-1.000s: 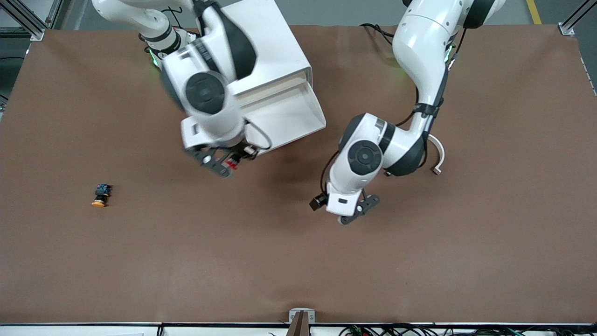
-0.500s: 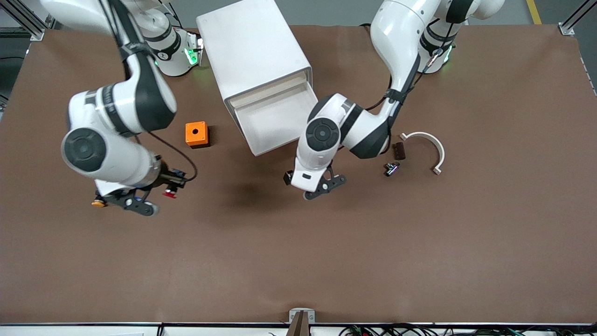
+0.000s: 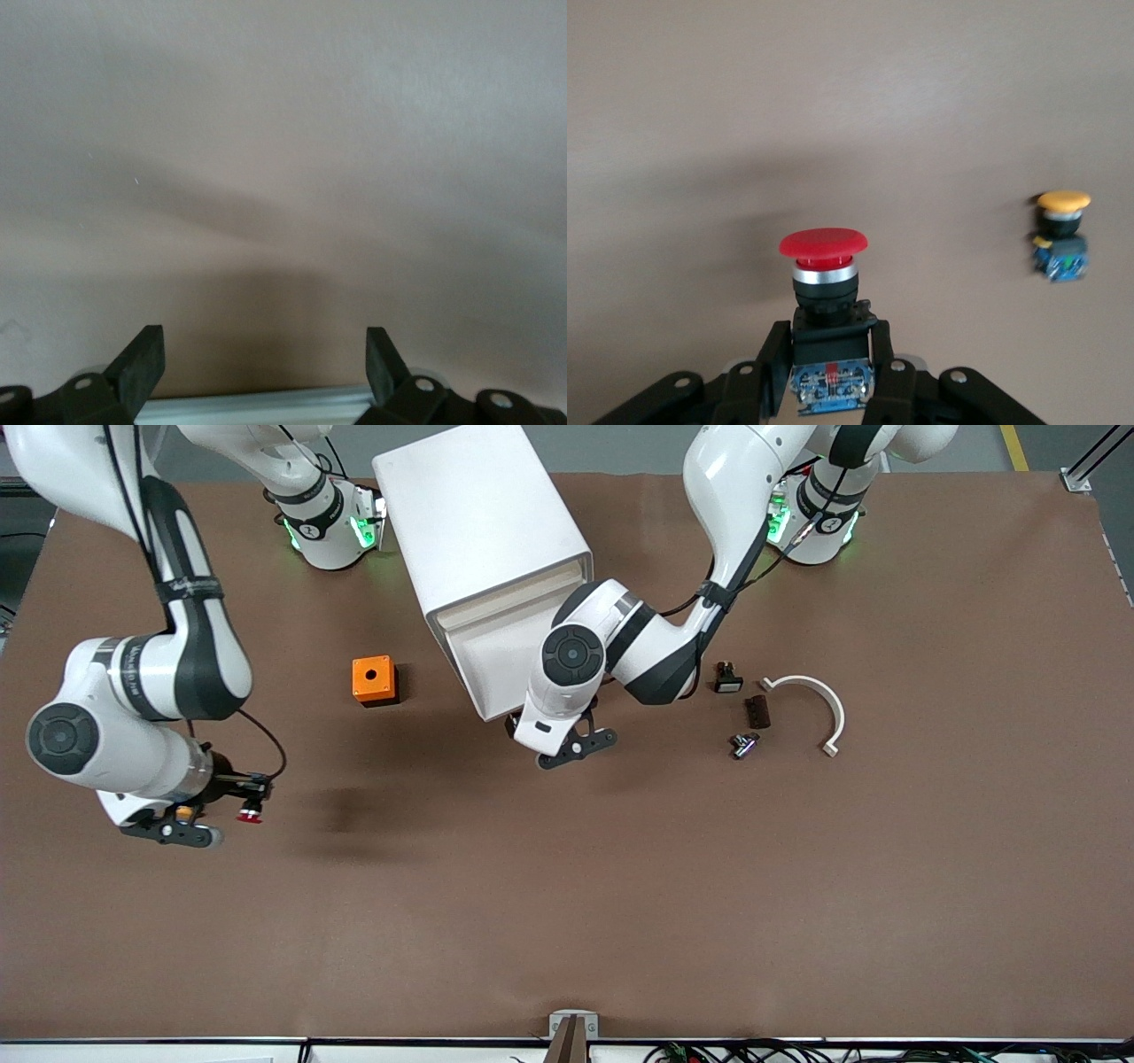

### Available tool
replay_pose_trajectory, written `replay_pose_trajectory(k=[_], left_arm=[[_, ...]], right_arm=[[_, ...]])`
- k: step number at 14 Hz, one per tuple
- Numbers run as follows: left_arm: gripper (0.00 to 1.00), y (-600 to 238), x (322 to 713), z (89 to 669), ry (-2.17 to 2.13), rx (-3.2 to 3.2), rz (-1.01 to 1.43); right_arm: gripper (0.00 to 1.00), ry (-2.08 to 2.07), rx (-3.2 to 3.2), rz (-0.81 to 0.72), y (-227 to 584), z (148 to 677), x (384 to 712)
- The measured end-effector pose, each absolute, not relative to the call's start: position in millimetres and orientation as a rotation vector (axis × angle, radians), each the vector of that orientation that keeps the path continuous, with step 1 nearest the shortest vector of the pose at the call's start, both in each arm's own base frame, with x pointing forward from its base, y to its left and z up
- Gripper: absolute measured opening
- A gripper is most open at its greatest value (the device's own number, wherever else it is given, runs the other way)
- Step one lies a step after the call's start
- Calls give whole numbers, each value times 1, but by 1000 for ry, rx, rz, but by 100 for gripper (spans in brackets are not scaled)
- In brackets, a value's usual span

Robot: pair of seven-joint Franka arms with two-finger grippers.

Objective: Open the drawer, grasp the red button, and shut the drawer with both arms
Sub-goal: 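Lower the red button beside the yellow button with the right gripper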

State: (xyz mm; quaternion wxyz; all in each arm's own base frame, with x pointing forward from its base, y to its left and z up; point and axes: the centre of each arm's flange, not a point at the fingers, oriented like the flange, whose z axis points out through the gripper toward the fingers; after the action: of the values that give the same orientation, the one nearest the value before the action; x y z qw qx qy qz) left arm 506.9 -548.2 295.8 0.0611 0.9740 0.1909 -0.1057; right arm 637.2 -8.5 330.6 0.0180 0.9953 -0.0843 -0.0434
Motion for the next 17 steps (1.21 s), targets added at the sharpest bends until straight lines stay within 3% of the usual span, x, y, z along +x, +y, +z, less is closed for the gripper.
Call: replay_pose_trajectory(k=[8, 13, 17], left_arm=[[100, -574, 475, 286, 602, 2844, -526], [100, -586, 463, 284, 693, 2739, -672], [100, -595, 451, 282, 762, 2684, -757]], right_arm=[[41, -292, 3096, -104, -50, 287, 619], [41, -284, 3099, -52, -59, 237, 591], [41, -291, 3098, -62, -62, 231, 587]])
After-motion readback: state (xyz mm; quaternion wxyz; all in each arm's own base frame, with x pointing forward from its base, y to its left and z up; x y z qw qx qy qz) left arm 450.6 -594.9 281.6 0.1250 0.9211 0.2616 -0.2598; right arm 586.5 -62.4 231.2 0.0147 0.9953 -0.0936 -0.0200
